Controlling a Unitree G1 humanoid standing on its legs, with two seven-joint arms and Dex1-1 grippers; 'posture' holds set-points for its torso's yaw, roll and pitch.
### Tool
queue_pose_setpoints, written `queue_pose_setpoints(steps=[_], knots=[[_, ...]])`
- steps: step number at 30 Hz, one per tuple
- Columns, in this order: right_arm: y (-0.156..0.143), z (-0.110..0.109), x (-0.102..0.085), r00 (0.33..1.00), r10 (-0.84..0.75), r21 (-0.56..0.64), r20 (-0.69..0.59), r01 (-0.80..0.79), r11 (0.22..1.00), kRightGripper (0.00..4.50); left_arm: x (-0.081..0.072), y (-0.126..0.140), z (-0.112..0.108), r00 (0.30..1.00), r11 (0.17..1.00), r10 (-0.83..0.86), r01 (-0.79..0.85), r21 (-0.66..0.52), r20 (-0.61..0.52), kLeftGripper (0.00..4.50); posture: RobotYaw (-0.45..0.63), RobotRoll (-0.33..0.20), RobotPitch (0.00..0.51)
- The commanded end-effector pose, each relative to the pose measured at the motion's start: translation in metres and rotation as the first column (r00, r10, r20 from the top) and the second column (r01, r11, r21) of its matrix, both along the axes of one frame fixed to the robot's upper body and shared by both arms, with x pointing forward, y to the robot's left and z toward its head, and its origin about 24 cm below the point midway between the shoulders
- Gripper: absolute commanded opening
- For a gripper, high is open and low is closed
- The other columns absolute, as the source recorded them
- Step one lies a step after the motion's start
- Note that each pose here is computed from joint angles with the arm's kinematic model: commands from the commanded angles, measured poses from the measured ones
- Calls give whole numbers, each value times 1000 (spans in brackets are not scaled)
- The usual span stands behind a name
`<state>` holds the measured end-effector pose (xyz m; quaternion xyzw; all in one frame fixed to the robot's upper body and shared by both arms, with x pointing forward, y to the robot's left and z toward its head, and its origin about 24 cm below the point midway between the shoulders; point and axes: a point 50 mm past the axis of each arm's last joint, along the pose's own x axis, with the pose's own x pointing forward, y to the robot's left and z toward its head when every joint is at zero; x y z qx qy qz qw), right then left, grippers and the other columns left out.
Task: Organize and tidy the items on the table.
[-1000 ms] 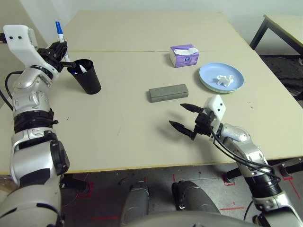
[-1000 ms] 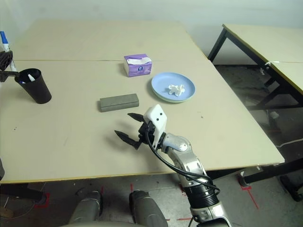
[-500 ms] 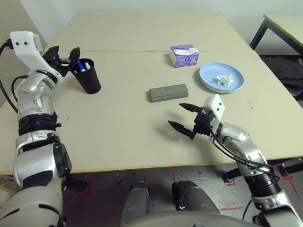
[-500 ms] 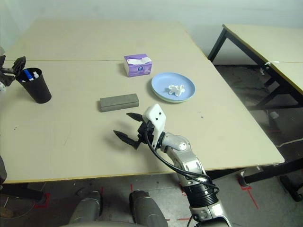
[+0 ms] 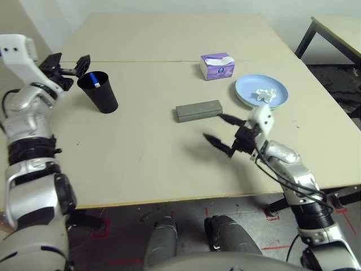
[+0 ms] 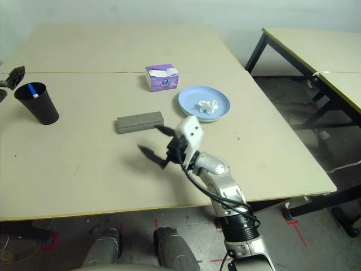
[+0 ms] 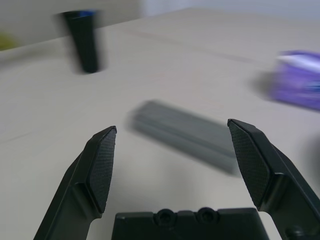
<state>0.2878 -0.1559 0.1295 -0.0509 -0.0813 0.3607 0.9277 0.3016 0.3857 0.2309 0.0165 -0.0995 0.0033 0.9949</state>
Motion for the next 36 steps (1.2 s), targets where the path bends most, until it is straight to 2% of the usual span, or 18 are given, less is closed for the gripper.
queue_pose_setpoints(steps=[1,3,6,8,11,14,18,22,30,36], knots=[[-42,5,6,977,-209,5,29,209,978,4500,-28,16,-1,999,993,11,-5,-115,44,4482,-20,0,124],[-70,8,6,941,-337,5,33,337,942,4500,-47,24,-7,998,988,25,-16,-155,60,4482,-14,0,125],[-110,7,0,857,-516,25,14,515,857,4500,-70,35,-28,995,982,102,-103,-158,-20,4482,-2,0,133],[-130,1,-6,795,-606,39,-10,606,795,4500,-79,36,-45,985,983,133,-145,-115,-106,4482,1,0,135],[-145,-9,-14,741,-671,32,-30,671,740,4500,-85,32,-73,957,983,156,-174,-54,-246,4482,5,0,137],[-155,-19,-20,686,-724,35,-72,727,686,4500,-83,17,-91,938,994,109,-110,17,-328,4482,6,0,138],[-157,-33,-25,652,-750,19,-114,756,654,4500,-76,7,-93,938,996,78,-63,56,-337,4482,5,0,137],[-154,-44,-31,665,-738,-4,-114,743,670,4500,-71,4,-91,940,996,66,-44,73,-335,4482,0,0,142],[-142,-40,-30,691,-715,13,-102,720,694,4500,-69,5,-80,946,996,70,-46,82,-316,4482,4,0,169],[-149,-40,-35,668,-737,-4,-98,741,672,4500,-66,-1,-75,952,995,64,-38,92,-299,4482,18,0,165]])
